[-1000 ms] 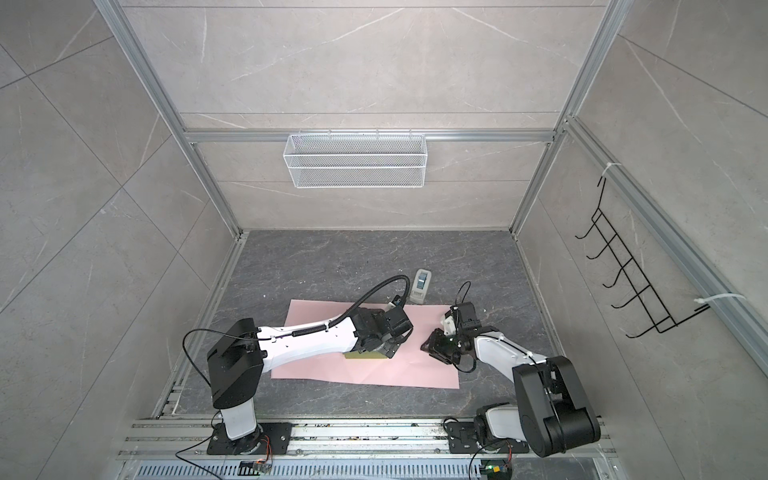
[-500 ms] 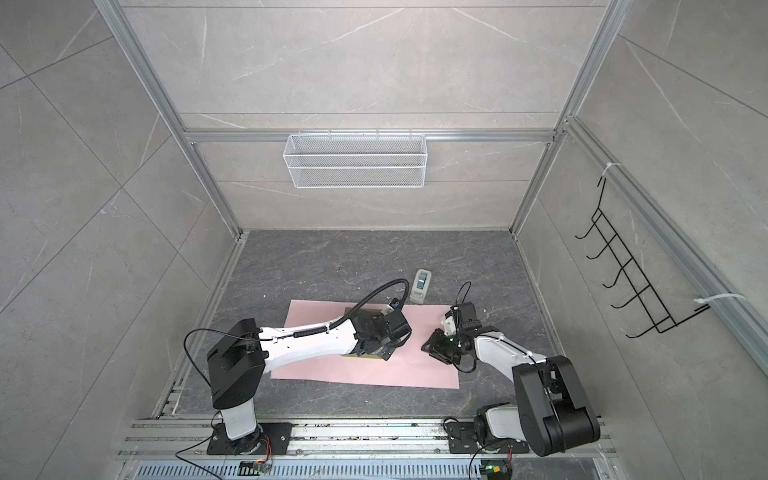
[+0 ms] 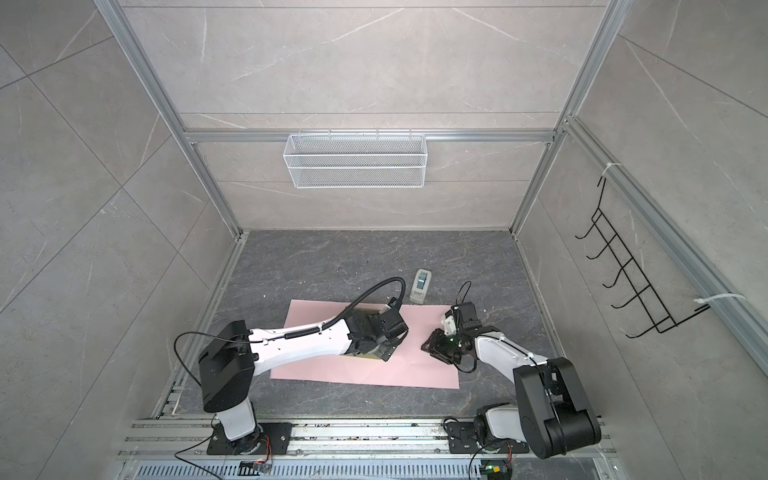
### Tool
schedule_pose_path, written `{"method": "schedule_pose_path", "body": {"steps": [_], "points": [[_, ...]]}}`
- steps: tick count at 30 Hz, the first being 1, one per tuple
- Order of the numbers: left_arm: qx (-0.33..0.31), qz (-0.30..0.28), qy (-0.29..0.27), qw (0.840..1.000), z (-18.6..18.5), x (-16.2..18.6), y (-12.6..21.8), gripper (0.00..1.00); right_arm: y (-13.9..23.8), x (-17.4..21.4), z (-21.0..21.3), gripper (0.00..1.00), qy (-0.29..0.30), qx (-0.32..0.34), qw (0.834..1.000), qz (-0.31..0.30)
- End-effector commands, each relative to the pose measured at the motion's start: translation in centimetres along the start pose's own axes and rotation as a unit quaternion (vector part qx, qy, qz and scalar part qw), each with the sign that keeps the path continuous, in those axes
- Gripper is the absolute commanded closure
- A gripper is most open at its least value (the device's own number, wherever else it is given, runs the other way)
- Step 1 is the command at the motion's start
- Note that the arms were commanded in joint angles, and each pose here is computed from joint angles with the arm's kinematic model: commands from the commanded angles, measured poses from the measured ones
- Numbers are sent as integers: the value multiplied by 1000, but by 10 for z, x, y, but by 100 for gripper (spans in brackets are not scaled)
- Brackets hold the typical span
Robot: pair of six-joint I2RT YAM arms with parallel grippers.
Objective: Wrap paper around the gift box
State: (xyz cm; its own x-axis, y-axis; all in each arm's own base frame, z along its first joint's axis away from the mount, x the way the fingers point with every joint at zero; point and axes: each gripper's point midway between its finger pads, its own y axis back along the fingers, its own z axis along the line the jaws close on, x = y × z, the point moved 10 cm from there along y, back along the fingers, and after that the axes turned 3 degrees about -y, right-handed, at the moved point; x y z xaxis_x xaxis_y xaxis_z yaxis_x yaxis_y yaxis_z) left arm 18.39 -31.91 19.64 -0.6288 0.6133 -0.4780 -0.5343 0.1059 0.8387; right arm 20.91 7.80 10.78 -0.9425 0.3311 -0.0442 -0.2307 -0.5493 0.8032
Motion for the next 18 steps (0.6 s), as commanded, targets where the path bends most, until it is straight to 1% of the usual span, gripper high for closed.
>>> {"method": "schedule_pose_path", "body": {"steps": [1,3,4,6,8,11,13,15,18], "points": [[30,-47,68,996,27,-4,35,0,11,-2,7,56,24,7,1000,-15],[52,-44,120,990,50,6,36,1,10,-2,6,56,24,10,1000,-12],[72,-38,157,984,63,13,34,1,8,-2,5,57,24,13,1000,-9],[124,-23,232,964,87,27,23,3,5,-2,2,57,22,18,1000,-5],[174,-13,297,939,106,39,14,4,3,-1,1,58,21,19,1000,-3],[211,-3,339,917,116,49,7,5,2,-1,-1,58,18,20,1000,-1],[226,10,355,907,117,54,2,4,1,0,-1,58,16,21,1000,-1],[232,27,369,899,117,60,-7,4,1,-1,-1,59,15,20,1000,0],[239,49,380,892,115,66,-17,4,1,0,-1,59,16,19,1000,-1]]}}
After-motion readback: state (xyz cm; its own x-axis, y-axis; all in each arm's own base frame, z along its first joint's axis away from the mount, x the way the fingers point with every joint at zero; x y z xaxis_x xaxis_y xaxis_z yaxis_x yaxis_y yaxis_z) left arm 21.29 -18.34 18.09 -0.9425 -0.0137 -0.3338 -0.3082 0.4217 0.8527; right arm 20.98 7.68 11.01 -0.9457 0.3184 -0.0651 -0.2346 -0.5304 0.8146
